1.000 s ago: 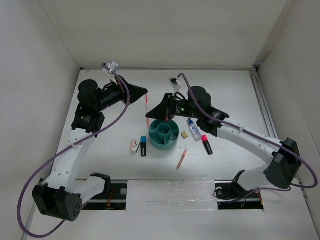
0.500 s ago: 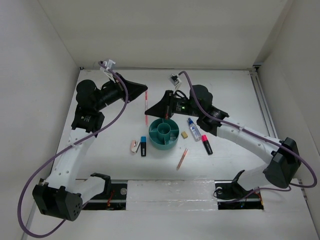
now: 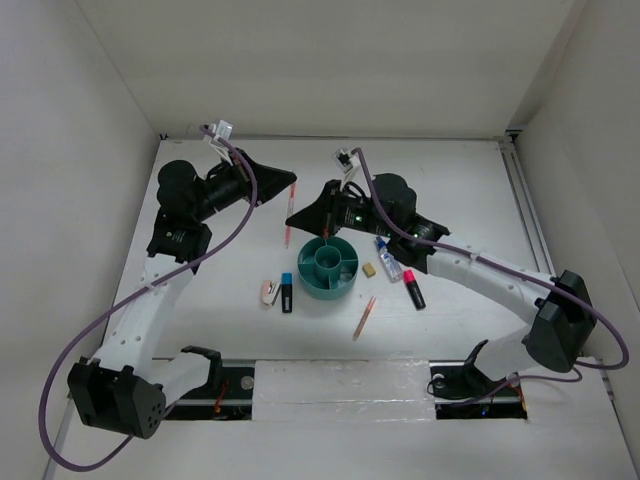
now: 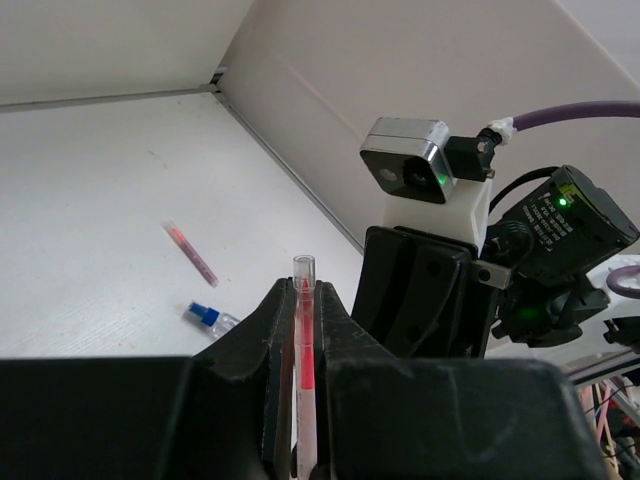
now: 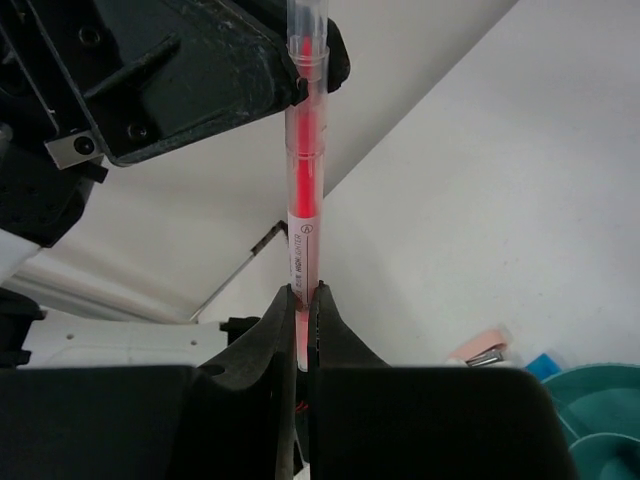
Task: Sort the stationery into containers
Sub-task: Close the pen cap on the pen.
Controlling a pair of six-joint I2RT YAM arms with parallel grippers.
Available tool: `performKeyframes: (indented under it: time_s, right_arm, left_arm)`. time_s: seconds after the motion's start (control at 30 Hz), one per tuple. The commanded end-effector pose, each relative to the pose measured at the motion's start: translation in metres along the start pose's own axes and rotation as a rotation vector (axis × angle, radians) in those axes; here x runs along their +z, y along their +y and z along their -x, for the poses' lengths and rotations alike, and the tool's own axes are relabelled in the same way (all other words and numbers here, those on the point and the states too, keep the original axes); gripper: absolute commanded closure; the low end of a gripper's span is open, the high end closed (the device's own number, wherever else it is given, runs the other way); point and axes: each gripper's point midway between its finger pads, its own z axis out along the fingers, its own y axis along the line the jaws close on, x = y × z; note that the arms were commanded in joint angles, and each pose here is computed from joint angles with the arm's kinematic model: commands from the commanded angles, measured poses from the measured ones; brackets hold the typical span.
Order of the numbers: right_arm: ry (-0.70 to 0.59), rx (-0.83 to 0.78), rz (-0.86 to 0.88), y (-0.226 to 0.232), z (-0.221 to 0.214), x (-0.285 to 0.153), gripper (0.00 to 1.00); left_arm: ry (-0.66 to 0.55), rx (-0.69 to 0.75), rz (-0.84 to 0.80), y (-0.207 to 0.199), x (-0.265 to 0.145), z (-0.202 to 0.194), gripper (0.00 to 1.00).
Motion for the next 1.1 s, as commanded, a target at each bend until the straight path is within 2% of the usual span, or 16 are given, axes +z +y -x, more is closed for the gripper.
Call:
performKeyframes:
  time_s: [0.0, 0.23, 0.47, 0.63, 0.73, 0.87, 0.9, 1.03, 1.07]
  right_arm:
    - [-0.256, -0.153, 0.027, 0.028, 0.073, -0.008, 1.0]
    - [-0.266, -0.151, 0.027, 0.024, 0.082, -0.014, 1.0]
    - [-0.321, -0.168, 0.077, 0.046, 0.115, -0.023, 1.0]
    - [-0.336, -0.181, 0.076, 0.045, 0.129, -0.026, 1.0]
    - [-0.316, -0.181, 0.085, 0.043, 0.125, -0.023, 1.0]
    - [-0.216, -0.248, 0.154, 0.042, 0.091, -0.009, 1.0]
    - [-0.198, -0.256, 0.173, 0.045, 0.081, -0.007, 1.0]
    - [-0.112, -0.253, 0.174, 0.033, 0.04, 0.004, 1.0]
    - [-0.106, -0.26, 0.169, 0.029, 0.037, 0.004, 1.0]
  left_arm:
    - [0.13, -0.072, -0.031, -0.001, -0.003, -0.031, 1.0]
    - [0.11, -0.04, -0.009, 0.0, -0.005, -0.028, 1.0]
    - [0.105, -0.037, 0.009, 0.003, -0.005, -0.027, 1.0]
    - [0.109, -0.027, 0.001, 0.005, -0.004, -0.028, 1.0]
    - [0.109, -0.027, 0.001, 0.005, -0.004, -0.028, 1.0]
    - [0.104, -0.011, -0.004, 0.001, -0.004, -0.023, 1.0]
    - [0.119, -0.02, 0.007, 0.003, -0.005, -0.027, 0.96]
    - [0.102, -0.004, 0.028, 0.005, -0.007, -0.021, 0.5]
    - [0.094, -0.004, 0.04, 0.007, -0.007, -0.02, 0.28]
